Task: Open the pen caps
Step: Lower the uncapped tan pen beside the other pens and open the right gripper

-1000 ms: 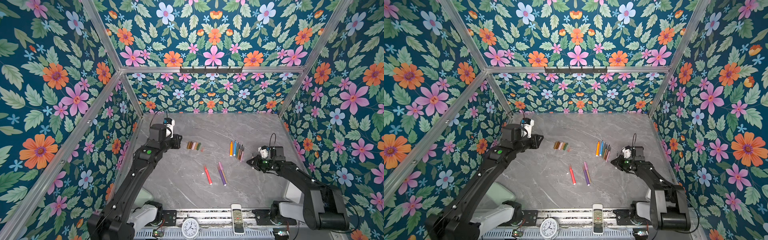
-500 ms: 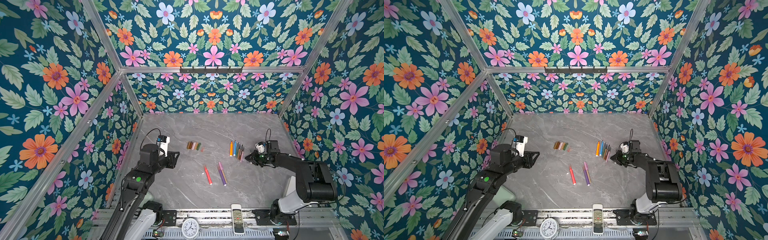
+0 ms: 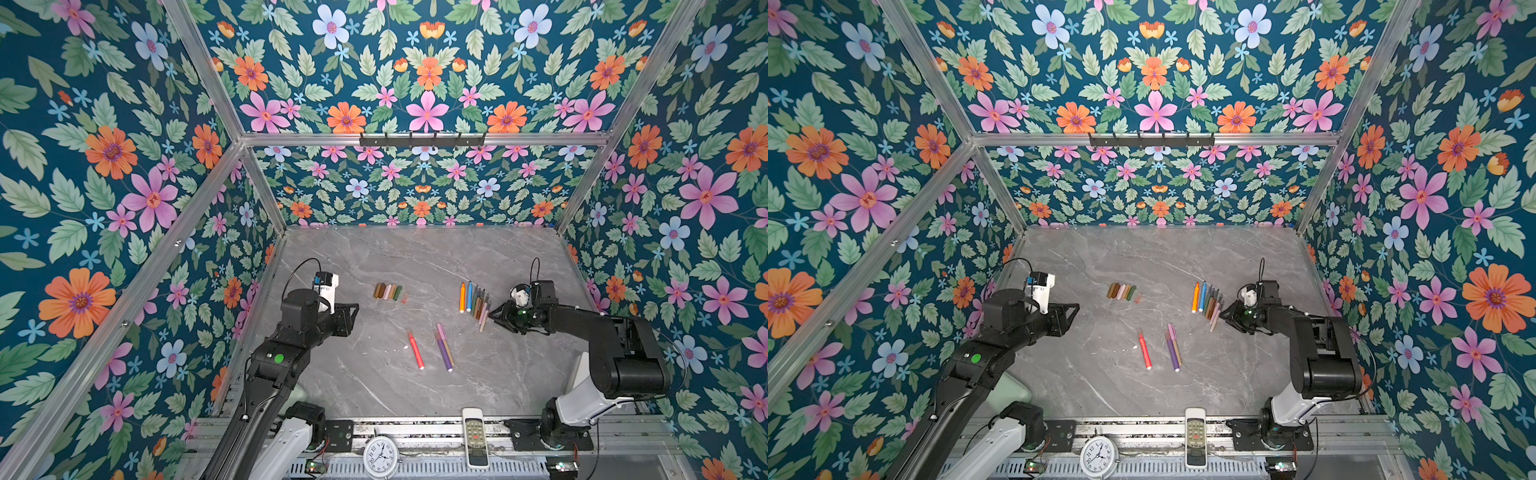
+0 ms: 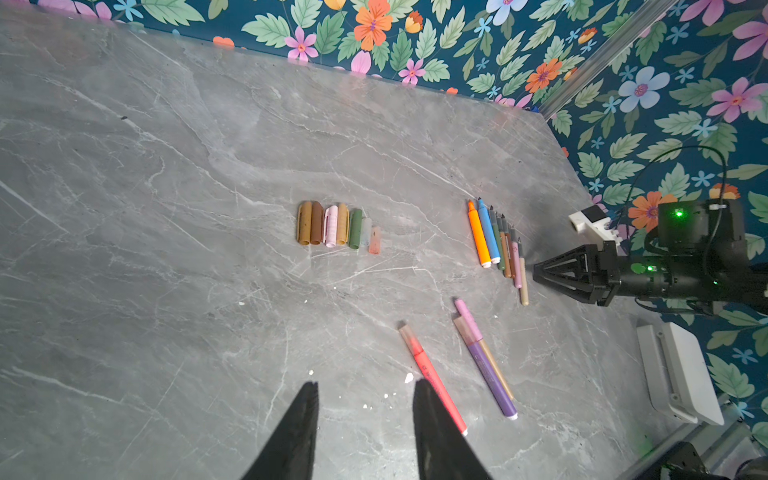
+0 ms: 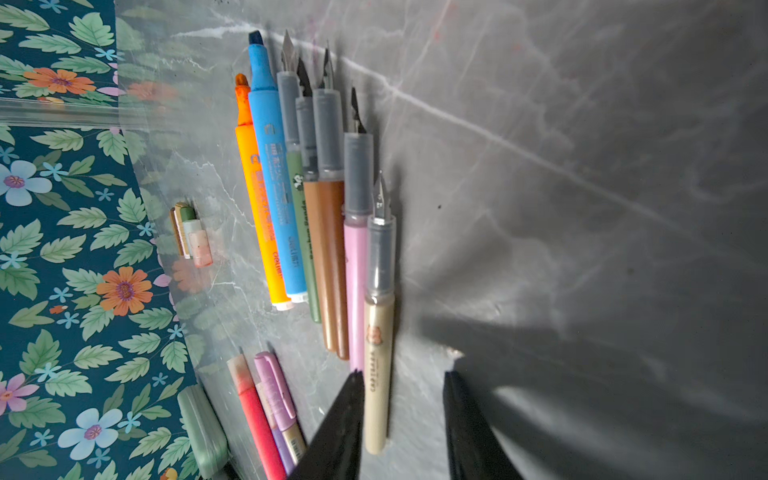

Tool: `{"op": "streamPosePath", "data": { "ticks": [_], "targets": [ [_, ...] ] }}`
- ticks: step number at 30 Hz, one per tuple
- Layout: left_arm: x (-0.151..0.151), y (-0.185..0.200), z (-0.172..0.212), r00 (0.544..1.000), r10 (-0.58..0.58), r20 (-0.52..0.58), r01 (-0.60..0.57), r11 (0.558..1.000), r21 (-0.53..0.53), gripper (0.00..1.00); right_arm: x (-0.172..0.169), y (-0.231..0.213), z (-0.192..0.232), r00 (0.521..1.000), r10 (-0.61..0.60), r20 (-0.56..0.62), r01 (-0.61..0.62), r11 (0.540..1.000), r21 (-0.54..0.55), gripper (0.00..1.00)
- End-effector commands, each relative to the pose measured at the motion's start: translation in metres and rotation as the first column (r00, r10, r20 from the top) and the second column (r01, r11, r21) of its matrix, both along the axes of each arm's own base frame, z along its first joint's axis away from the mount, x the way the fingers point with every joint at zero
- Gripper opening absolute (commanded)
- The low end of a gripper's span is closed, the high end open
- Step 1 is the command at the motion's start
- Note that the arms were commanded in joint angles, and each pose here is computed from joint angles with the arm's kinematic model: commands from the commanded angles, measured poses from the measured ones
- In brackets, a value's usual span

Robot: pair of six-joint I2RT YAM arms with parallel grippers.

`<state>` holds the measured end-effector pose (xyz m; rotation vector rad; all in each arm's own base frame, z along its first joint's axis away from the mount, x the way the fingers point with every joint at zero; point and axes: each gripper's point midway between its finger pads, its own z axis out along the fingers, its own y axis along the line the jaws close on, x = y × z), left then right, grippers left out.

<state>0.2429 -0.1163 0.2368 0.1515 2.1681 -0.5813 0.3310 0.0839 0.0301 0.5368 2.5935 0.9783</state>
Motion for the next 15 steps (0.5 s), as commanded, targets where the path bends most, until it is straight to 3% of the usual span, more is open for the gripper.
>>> {"op": "streamPosePath", "data": {
  "ticks": [1,15],
  "targets": [
    [0.0038,0.0009,0.0069,0.999,0.011,0.030,-0.011,1.000,-0.006,0.41,0.0026,0.0023,0.0020,1.000,0.018,0.023,-0.018,1.000,0.006,0.34],
    [0.0067,0.0017,0.0021,1.000,0.021,0.013,-0.021,1.000,0.001,0.41,0.0002,0.0029,0.0030,0.999,0.021,0.030,-0.021,1.000,0.008,0.34]
  ]
}}
